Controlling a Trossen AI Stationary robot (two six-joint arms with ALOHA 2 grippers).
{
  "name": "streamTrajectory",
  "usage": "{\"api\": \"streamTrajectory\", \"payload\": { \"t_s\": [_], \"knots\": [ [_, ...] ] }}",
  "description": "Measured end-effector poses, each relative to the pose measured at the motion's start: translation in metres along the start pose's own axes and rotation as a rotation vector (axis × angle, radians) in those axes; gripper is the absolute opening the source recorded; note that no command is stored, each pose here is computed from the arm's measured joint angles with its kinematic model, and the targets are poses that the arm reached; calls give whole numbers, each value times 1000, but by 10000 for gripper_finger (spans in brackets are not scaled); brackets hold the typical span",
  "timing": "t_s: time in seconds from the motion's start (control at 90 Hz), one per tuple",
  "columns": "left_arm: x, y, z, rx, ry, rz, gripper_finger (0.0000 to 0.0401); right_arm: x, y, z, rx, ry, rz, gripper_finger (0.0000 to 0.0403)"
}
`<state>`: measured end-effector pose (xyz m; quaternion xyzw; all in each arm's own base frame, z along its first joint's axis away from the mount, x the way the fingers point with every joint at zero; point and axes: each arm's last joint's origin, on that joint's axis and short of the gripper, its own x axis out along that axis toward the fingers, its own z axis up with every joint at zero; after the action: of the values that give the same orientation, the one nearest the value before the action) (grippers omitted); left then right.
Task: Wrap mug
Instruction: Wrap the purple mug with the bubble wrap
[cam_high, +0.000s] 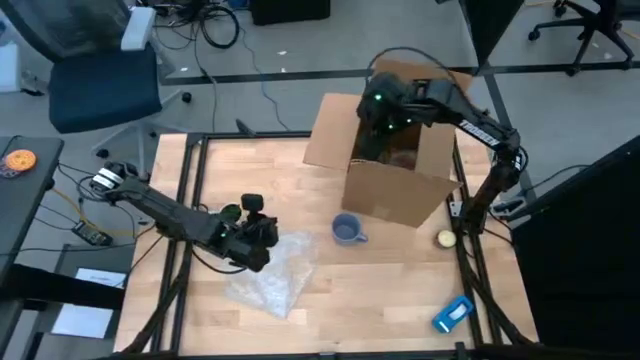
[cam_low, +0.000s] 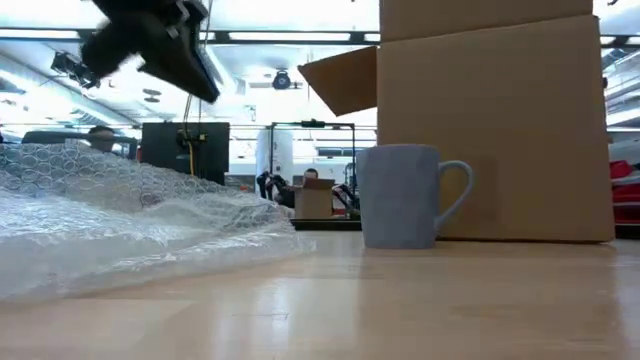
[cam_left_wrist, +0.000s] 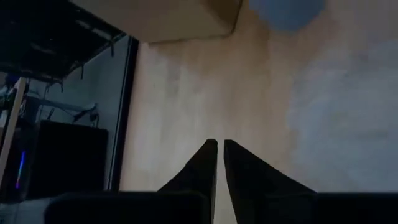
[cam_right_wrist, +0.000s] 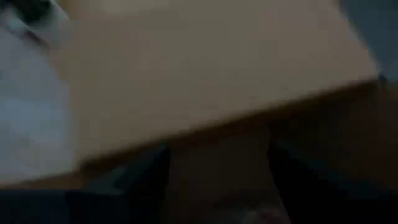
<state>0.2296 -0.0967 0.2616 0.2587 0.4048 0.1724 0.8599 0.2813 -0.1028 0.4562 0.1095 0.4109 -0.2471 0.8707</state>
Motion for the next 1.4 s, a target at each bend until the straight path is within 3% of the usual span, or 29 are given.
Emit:
{"api": "streamTrajectory", "payload": {
  "t_s": [0.322, 0.567, 0.689, 0.9, 1.1, 1.267, 1.4],
  "knots": [
    [-59, 4, 26, -84, -177, -157, 15, -61, 54, 13, 66, -305, 208, 238],
    [-88, -14, 22, -122, -166, -437, 15, -106, 128, 14, -7, -608, 549, 231],
    [-94, -20, 17, -130, -112, -571, 15, -123, 163, 1, -73, -673, 684, 225],
    [-100, -26, 12, -167, -76, -607, 15, -127, 229, -36, -216, -598, 812, 214],
    [-95, -40, 2, -153, -20, -643, 25, -104, 302, -82, -331, -442, 862, 207],
    [-78, -58, -20, -167, 69, -623, 51, -64, 354, -129, -387, -227, 816, 200],
    [-63, -63, -34, -216, 126, -558, 81, -24, 374, -157, -377, -29, 698, 194]
  ]
}}
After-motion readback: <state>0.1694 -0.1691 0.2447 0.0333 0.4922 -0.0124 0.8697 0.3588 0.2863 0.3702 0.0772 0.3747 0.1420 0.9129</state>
